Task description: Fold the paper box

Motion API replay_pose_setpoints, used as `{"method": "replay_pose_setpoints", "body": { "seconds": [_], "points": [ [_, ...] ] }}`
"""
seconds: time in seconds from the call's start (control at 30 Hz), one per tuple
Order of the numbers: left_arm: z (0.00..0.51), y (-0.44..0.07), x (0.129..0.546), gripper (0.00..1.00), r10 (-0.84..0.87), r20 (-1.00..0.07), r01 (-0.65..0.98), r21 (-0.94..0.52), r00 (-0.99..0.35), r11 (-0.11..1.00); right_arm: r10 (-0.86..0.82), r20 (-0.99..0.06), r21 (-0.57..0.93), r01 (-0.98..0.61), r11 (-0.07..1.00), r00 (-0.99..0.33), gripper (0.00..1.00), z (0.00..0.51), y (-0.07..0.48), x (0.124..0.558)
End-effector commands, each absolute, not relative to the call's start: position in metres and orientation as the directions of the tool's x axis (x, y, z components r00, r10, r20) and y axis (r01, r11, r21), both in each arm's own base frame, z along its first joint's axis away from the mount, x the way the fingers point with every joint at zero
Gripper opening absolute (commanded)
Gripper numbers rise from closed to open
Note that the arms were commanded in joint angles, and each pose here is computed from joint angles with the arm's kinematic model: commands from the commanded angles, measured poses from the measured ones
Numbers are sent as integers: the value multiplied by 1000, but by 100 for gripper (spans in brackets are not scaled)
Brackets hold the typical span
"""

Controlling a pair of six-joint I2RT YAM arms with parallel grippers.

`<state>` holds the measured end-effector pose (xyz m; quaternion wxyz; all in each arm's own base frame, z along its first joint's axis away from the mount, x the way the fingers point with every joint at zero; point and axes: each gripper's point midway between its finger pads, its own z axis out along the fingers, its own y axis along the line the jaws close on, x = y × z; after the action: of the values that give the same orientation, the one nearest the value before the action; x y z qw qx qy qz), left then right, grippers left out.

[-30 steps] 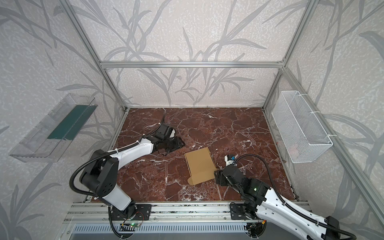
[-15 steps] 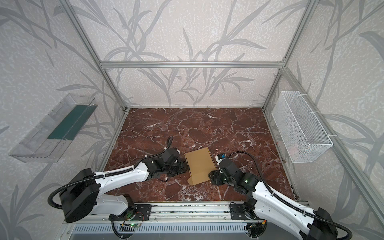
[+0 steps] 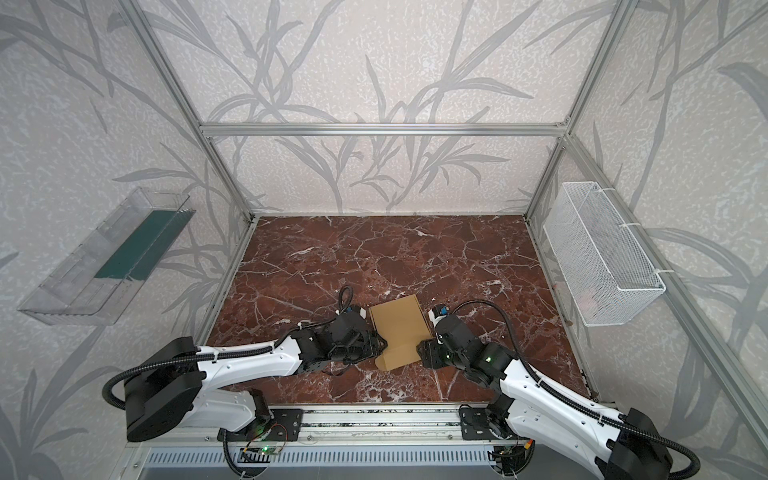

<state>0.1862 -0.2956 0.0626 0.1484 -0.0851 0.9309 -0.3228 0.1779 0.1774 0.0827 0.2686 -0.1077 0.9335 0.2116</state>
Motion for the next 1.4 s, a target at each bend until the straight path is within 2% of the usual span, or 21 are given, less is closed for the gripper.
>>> {"method": "replay_pose_setpoints", "body": {
  "seconds": [0.0, 0.17, 0.97, 1.37],
  "points": [
    [63, -300, 189, 55, -284, -232, -76, -635, -930, 769, -107, -576, 281, -320, 905, -810, 70, 82, 171, 185],
    [59, -301, 186, 55, -273, -231, -73, -625, -934, 777, -138, -567, 259, -335, 906, -812, 70, 75, 173, 188],
    [49, -314, 168, 55, -269, -234, -61, -639, -934, 767, -126, -512, 373, -352, 858, -850, 70, 59, 190, 175],
    [45, -318, 164, 55, -284, -233, -64, -658, -930, 751, -154, -520, 304, -350, 886, -840, 63, 50, 179, 177]
  ]
}}
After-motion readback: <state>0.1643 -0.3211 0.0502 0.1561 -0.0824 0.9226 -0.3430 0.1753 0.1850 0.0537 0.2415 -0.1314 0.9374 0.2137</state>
